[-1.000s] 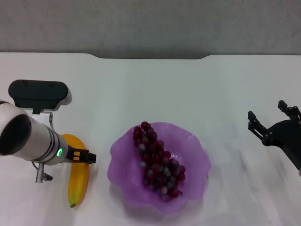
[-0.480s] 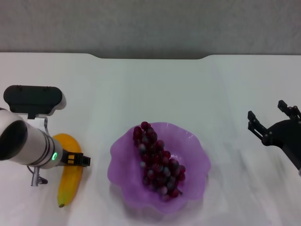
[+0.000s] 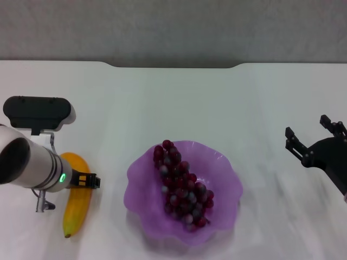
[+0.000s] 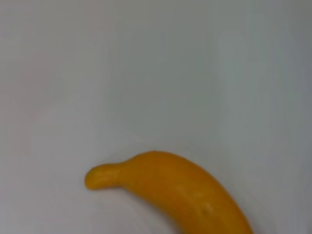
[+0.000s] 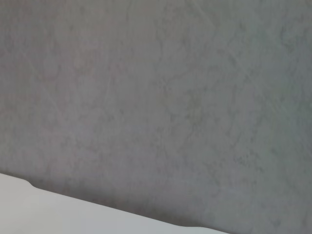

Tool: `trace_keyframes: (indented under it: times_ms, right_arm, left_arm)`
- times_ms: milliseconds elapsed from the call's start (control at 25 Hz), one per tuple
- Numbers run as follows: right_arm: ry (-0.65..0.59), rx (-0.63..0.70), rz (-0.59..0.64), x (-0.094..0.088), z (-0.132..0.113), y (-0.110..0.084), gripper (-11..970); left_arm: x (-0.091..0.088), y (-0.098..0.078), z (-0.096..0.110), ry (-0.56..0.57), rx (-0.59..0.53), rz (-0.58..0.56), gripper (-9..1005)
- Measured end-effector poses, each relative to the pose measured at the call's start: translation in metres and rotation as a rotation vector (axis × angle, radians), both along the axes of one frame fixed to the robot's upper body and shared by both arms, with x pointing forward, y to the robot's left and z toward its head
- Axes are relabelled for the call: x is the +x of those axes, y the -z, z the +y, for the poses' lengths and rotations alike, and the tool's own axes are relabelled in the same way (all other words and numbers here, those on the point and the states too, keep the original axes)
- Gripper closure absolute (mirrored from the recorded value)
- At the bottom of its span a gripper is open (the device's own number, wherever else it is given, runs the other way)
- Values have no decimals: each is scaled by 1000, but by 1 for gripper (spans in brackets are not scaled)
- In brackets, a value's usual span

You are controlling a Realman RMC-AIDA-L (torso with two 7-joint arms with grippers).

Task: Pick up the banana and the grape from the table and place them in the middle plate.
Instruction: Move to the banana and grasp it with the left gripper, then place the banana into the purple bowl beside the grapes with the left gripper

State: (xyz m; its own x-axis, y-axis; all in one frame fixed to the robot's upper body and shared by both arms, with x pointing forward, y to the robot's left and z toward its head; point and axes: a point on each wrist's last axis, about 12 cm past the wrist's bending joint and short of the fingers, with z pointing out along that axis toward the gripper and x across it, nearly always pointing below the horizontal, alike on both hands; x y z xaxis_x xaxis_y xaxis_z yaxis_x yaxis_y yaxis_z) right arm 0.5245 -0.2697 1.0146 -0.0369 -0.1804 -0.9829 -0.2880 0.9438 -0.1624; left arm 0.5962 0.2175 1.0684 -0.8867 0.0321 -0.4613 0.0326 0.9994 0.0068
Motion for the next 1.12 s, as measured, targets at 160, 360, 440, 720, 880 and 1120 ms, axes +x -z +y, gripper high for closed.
trace_keyframes:
  times_ms: [160, 360, 440, 720, 880, 1120]
  right_arm:
    - [-1, 0, 0, 0, 0, 0, 81]
    - [-2, -1, 0, 0, 0, 0, 81]
    - [-2, 0, 0, 0, 0, 0, 81]
    - [-3, -2, 1, 0, 0, 0, 81]
    - [-3, -3, 2, 0, 0, 0, 81]
    - [-2, -7, 6, -1, -1, 1, 81]
  left_arm:
    - [0, 0, 1, 1, -2, -5, 422]
    - [1, 0, 0, 3, -5, -12, 496]
    - [1, 0, 0, 4, -5, -13, 495]
    - [-6, -13, 3, 30, -53, -105, 492]
    - [-21, -31, 20, 32, -111, -275, 490]
    - [-45, -47, 39, -1, -155, -469, 486]
